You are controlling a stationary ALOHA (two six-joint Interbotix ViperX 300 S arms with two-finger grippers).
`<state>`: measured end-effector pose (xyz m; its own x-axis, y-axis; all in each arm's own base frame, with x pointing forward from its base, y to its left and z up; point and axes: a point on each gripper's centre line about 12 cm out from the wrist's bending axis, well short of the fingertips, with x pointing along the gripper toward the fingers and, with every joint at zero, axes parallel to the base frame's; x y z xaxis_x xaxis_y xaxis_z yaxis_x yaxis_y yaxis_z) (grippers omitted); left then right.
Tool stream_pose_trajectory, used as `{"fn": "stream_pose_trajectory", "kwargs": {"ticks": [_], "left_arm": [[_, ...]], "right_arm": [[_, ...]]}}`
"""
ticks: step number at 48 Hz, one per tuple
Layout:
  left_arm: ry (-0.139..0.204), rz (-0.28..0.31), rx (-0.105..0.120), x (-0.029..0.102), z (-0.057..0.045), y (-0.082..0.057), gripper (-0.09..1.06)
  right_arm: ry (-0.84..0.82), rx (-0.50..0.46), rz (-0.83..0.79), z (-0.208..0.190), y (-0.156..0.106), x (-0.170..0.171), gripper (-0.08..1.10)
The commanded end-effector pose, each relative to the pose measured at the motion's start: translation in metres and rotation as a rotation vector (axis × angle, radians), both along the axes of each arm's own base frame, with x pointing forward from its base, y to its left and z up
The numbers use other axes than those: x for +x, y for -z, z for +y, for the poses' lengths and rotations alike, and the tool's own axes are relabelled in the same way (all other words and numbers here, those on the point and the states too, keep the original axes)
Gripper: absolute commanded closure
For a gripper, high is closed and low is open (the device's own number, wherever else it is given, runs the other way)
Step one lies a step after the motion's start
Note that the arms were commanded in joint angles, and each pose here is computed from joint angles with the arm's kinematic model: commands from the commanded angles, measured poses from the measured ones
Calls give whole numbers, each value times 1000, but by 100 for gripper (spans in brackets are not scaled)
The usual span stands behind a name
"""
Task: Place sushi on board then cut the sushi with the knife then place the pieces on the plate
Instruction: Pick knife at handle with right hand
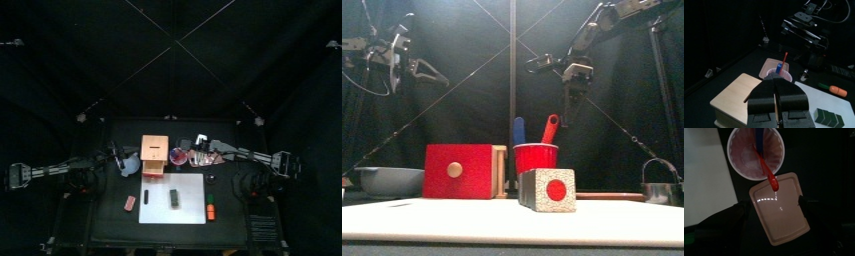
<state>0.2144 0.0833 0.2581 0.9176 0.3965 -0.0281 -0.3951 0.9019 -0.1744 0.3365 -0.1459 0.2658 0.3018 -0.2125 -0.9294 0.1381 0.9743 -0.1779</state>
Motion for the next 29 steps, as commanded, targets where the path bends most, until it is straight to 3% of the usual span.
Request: {"fn": "stream_pose_trajectory", "kwargs": {"ticks": [1,7,21,29], "left_arm": [[-17,-12,-11,-1,3,-1,93],[-39,-2,-31,-4,6,5,93],[-53,7,-28,-7,8,9,93],[-52,18,-38,-8,8,13,93]], "right_arm": [[-6,16,-7,-1,-16,12,-1],[2,39,82,-6,-10,22,-1],[0,69,180,-11,-5,46,-1],[3,88,233,-11,2,49,3]]}}
